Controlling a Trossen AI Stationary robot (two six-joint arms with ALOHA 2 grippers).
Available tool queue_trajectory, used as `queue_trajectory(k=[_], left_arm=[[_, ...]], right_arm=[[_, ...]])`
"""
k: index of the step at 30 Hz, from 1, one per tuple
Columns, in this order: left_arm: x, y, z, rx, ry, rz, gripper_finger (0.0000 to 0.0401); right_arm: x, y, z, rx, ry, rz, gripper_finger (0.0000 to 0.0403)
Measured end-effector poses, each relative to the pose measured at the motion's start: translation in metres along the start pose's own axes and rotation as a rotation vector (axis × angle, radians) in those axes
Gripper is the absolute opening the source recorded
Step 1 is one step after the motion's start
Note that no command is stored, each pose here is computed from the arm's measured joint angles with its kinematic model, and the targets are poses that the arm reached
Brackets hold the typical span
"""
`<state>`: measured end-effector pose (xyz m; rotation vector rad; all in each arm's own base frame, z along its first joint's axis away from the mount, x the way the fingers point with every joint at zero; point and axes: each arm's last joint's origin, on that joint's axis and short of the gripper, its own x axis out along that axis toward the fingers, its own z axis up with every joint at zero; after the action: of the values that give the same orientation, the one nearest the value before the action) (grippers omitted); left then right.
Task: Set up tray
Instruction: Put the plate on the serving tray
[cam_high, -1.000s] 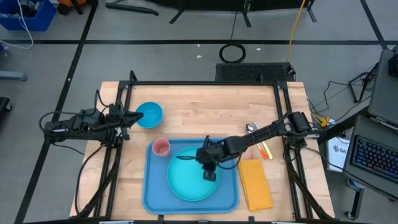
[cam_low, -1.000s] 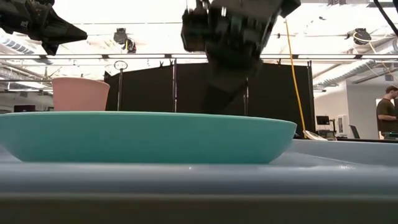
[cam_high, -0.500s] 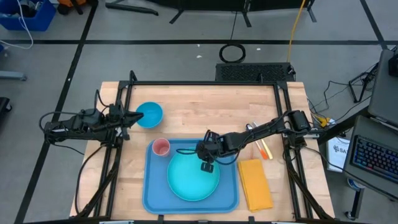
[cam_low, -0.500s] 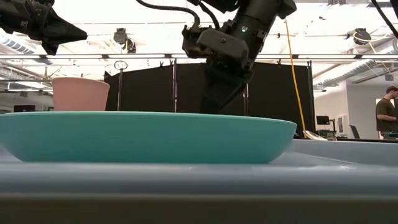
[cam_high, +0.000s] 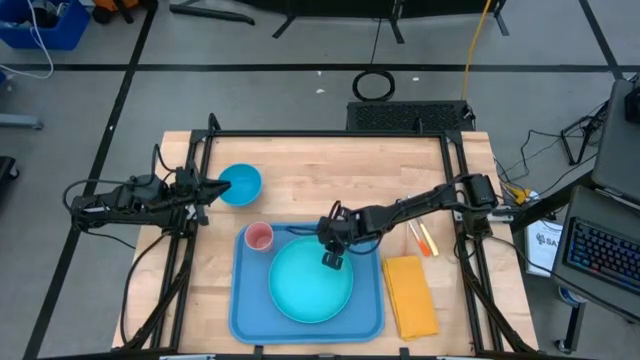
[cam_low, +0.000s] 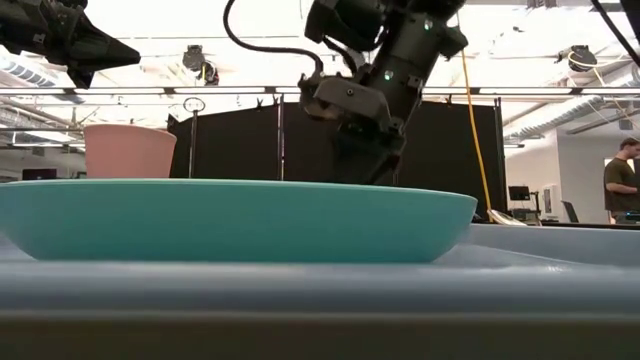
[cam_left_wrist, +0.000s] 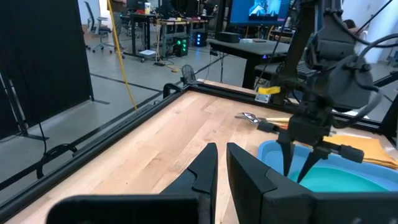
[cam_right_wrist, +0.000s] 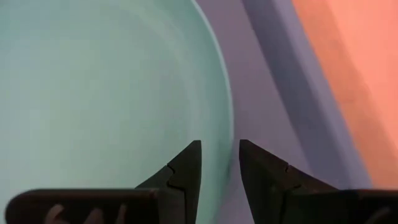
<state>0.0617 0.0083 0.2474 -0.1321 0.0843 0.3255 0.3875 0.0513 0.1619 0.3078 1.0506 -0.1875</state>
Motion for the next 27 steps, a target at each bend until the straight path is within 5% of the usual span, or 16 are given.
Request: queue_trajectory(k=[27], left_arm=[[0.0000, 0.0000, 0.0000, 0.000, 0.000, 0.000, 0.0035]], right_arm=[[-0.0007, 0.0080, 0.0026, -0.041, -0.046, 0.160, 0.0100]])
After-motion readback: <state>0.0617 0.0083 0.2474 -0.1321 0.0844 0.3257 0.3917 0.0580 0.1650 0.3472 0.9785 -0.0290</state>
